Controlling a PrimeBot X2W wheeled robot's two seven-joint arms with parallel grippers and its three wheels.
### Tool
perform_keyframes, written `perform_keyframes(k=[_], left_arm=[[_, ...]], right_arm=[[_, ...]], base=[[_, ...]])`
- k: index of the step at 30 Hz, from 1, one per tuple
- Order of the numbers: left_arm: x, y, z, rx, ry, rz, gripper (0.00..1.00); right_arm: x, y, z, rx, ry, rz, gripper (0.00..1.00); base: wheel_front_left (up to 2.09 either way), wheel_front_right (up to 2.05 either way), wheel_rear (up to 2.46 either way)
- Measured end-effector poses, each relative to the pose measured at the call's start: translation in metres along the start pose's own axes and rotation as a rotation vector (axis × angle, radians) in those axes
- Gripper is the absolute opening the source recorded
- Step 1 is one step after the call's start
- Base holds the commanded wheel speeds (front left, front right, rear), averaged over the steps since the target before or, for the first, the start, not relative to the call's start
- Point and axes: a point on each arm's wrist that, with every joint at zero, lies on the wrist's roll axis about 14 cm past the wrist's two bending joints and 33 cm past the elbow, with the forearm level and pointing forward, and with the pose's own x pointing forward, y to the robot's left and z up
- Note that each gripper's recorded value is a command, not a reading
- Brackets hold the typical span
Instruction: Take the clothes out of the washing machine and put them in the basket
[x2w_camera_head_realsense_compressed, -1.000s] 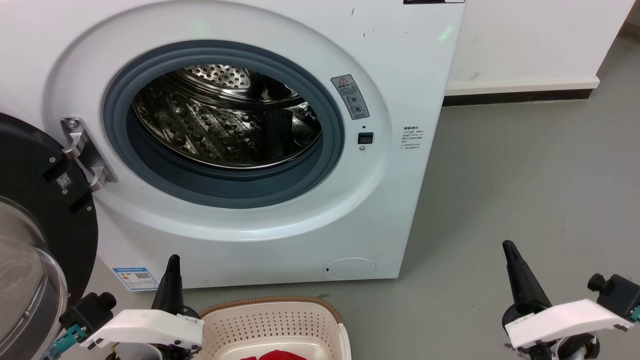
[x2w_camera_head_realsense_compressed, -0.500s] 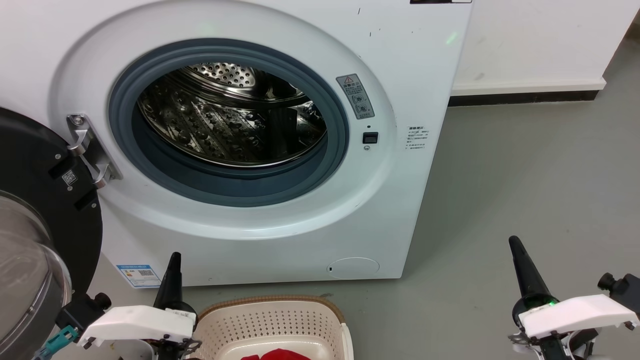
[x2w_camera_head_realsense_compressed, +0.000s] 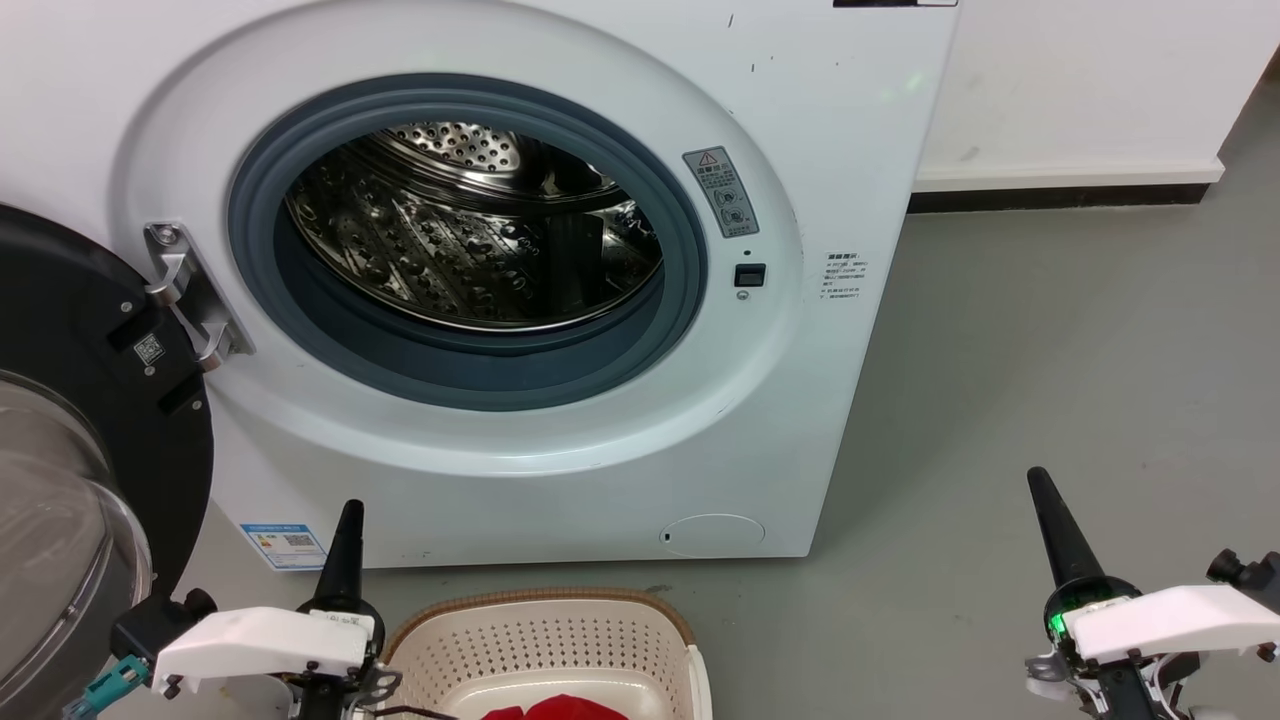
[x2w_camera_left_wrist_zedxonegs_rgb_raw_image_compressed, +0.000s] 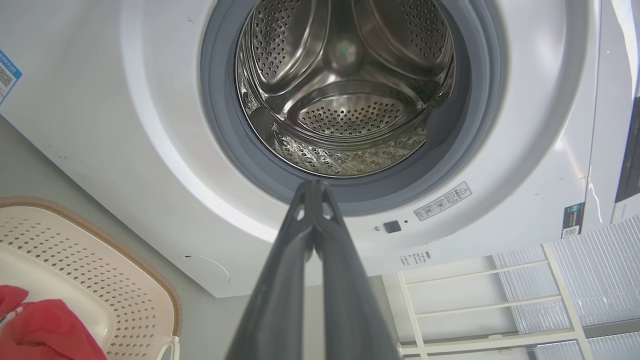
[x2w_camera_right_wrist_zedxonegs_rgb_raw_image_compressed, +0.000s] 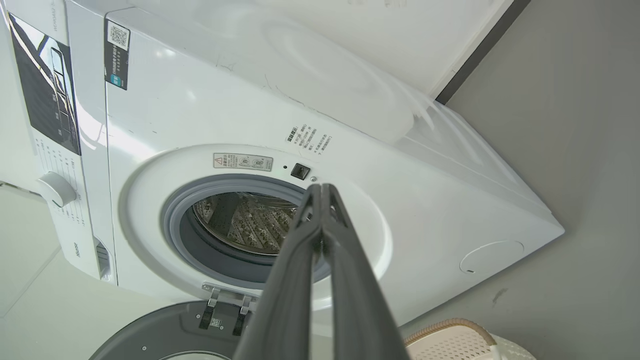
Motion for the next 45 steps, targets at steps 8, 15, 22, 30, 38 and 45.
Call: perform_keyframes(k=[8,15,22,30,38,45], left_arm=[[0.001,0.000,0.002,-0.080,0.000,-0.006,0.00],[0.001,-0.001,0.004,-0.146,0.000,-0.014,0.00],[0.001,-0.001,0.007,-0.208,-0.004,-0.020,0.00],[0.001,-0.002,0.010,-0.275,-0.007,-0.029,0.00],[0.001,-0.002,0.013,-0.345,-0.013,-0.040,0.00],[0.001,-0.003,0.016,-0.396,-0.016,-0.052,0.00]], right_arm=[[0.003,-0.002,0.001,0.083,-0.003,-0.005,0.00],[0.005,-0.002,0.002,0.150,-0.003,-0.005,0.00],[0.007,-0.003,0.002,0.213,-0.002,-0.009,0.00],[0.010,-0.003,0.003,0.281,-0.003,-0.008,0.00],[0.013,-0.003,0.004,0.352,-0.004,-0.006,0.00],[0.015,-0.003,0.003,0.406,-0.004,-0.005,0.00]], base=[[0.00,0.00,0.00],[0.00,0.00,0.00],[0.00,0.00,0.00],[0.00,0.00,0.00],[0.00,0.00,0.00],[0.00,0.00,0.00]])
